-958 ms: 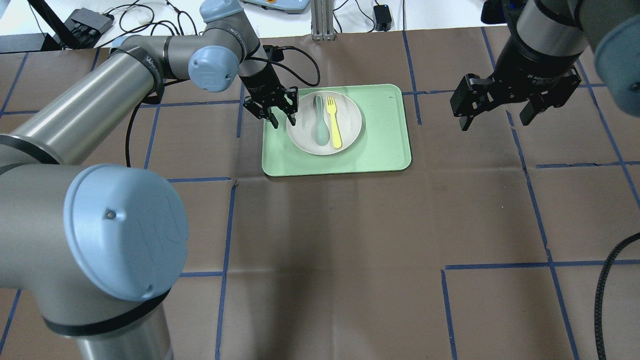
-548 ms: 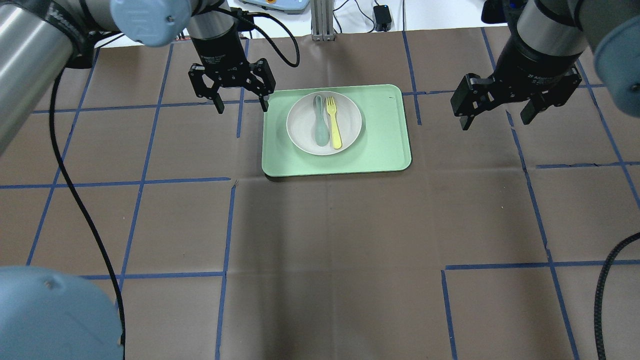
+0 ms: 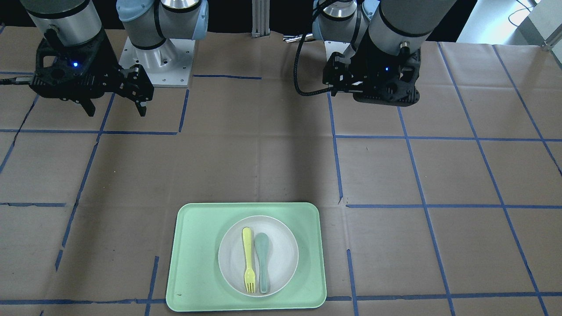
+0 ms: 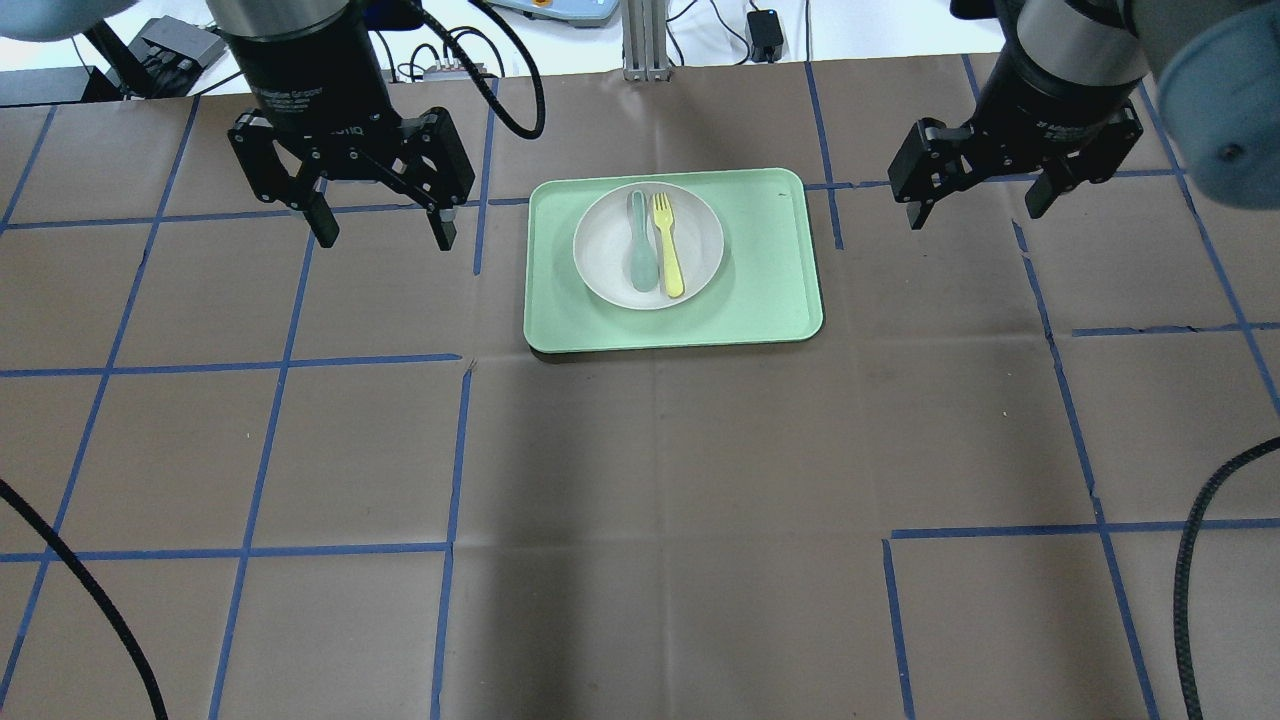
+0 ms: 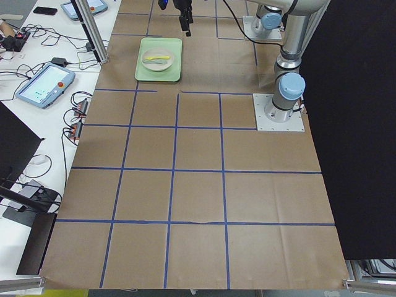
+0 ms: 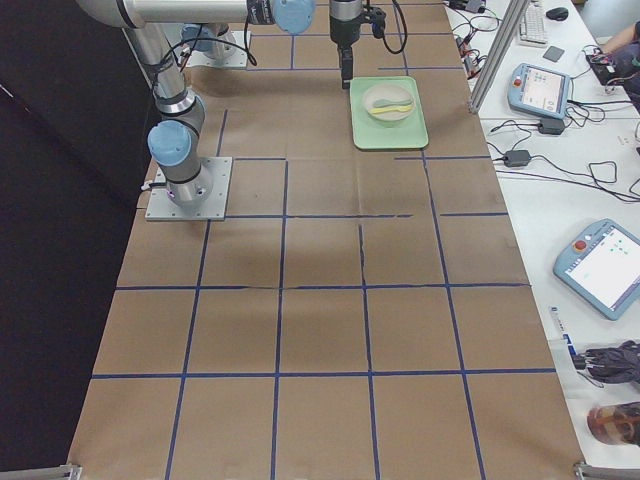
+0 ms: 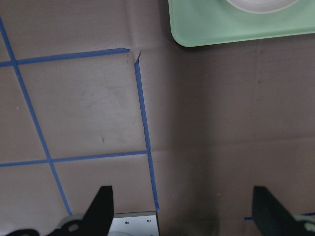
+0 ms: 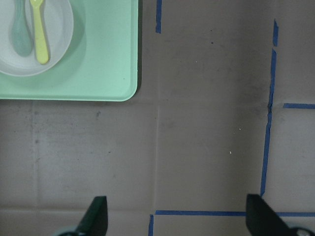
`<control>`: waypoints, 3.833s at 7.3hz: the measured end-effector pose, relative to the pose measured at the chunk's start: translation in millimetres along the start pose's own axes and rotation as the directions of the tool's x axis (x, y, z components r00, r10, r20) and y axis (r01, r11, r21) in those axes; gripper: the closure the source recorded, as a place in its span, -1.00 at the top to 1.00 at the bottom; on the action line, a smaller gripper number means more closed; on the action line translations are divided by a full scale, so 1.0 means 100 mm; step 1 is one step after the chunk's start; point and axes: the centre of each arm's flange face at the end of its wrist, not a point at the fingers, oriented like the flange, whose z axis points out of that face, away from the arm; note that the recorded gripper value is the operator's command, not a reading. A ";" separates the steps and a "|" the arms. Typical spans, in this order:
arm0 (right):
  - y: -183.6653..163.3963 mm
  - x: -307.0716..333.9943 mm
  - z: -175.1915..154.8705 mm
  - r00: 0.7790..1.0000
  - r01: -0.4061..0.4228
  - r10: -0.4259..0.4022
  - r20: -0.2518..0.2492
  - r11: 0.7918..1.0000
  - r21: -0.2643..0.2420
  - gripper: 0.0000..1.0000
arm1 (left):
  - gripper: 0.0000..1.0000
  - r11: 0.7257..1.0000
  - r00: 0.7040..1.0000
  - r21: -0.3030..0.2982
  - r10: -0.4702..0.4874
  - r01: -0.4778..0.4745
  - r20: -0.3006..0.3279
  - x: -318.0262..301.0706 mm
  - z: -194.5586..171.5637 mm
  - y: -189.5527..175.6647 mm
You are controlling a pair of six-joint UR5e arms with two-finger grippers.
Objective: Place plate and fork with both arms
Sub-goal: 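Open the left gripper and lift it away while the right gripper moves toward the tray, then lower the right gripper over the yellow fork on the plate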
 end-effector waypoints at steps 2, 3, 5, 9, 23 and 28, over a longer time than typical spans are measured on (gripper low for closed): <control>-0.44 -0.19 0.10 1.000 0.013 -0.012 0.007 1.000 -0.006 1.00 | 1.00 1.000 1.000 -0.007 -0.003 0.003 0.000 -0.04 0.13 0.66; -0.68 -0.43 0.24 1.000 0.020 -0.020 0.009 1.000 -0.013 1.00 | 1.00 0.999 1.000 0.038 -0.014 0.014 0.000 -0.11 0.15 0.87; -1.18 -1.01 0.63 1.000 0.027 -0.026 0.013 0.999 -0.019 1.00 | 1.00 0.989 0.998 0.147 -0.041 0.033 0.057 -0.28 0.10 0.82; -1.72 -1.85 1.57 0.999 0.024 -0.024 0.022 1.000 -0.006 0.97 | 1.00 0.986 0.999 0.167 -0.020 0.013 0.040 -0.17 0.18 0.50; -1.74 -2.20 2.77 0.999 0.041 -0.042 -0.002 0.990 -0.134 -0.15 | 1.00 0.982 0.994 0.158 0.092 -0.101 0.063 0.03 0.26 0.64; -1.82 -2.23 2.97 1.000 0.027 -0.027 0.003 0.994 -0.103 -0.15 | 1.00 0.982 0.994 0.158 0.092 -0.101 0.064 0.02 0.26 0.64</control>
